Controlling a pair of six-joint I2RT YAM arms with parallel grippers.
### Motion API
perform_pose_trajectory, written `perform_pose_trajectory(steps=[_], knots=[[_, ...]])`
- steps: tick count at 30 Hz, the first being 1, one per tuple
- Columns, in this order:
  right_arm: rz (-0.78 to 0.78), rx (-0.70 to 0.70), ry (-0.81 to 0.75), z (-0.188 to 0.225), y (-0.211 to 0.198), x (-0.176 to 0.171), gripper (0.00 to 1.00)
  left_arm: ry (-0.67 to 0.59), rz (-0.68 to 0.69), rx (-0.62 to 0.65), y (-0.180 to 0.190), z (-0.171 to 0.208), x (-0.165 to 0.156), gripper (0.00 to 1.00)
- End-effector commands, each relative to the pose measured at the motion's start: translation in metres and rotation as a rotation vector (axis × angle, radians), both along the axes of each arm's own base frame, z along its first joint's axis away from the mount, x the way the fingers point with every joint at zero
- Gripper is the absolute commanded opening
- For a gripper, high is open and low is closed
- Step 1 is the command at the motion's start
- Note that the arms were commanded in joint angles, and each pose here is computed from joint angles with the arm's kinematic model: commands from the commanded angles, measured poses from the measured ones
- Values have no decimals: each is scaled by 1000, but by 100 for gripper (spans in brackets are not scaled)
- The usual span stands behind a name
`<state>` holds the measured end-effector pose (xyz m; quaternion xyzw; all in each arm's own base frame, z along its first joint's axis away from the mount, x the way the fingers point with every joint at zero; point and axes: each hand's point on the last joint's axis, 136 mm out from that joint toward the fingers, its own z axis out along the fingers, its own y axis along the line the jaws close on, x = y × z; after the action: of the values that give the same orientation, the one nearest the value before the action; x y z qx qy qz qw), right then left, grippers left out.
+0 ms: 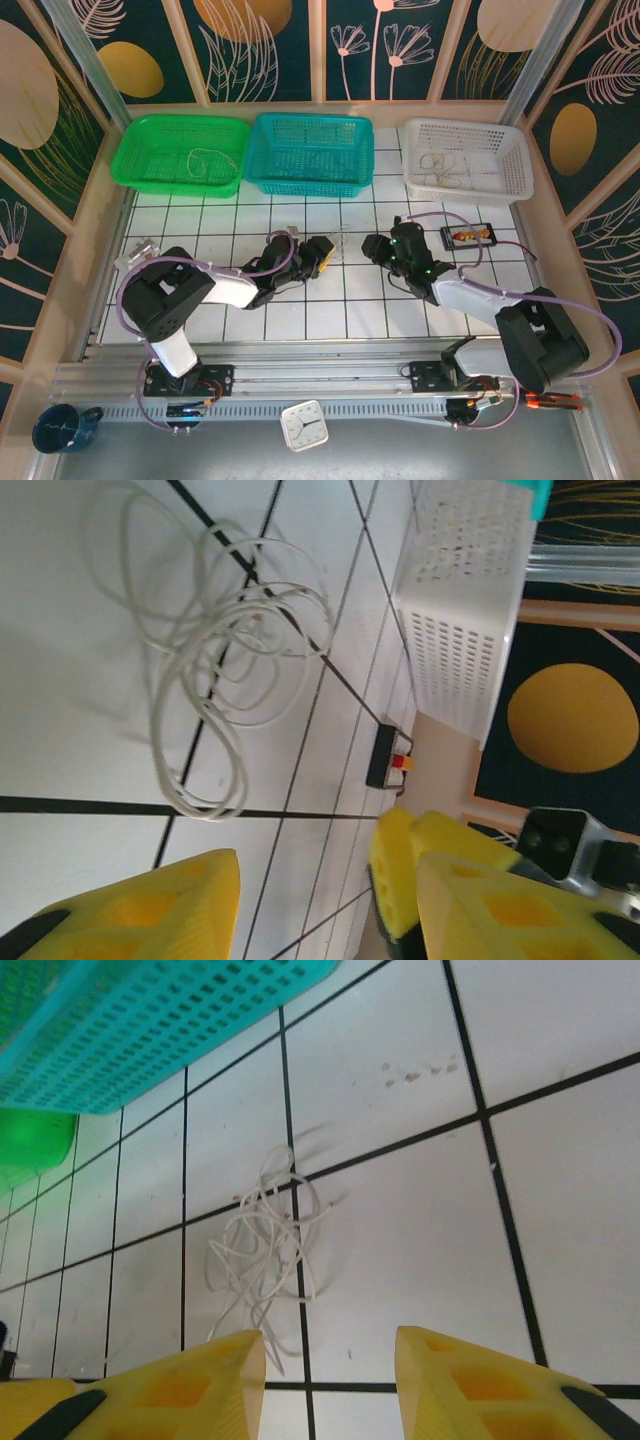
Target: Untangle the cables
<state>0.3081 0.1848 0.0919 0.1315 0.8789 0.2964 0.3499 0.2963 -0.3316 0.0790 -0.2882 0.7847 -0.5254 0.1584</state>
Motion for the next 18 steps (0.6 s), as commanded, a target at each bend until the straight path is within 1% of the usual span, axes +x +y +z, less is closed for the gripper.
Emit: perform_pose_trajectory(steps=[1, 5, 12, 15, 18], knots=[[-33, 18, -36, 10, -6, 5, 39, 84, 79, -17, 4, -7, 5, 51], [-37, 25, -44, 14, -6, 7, 39, 96, 92, 8, 9, -12, 3, 54], [-35, 31, -49, 18, -5, 8, 39, 120, 83, -13, 3, -24, 3, 54], [-36, 33, -52, 20, -5, 8, 39, 122, 71, -17, -2, -27, 5, 53], [-39, 31, -54, 21, -7, 7, 39, 119, 70, -16, -5, -29, 8, 50]])
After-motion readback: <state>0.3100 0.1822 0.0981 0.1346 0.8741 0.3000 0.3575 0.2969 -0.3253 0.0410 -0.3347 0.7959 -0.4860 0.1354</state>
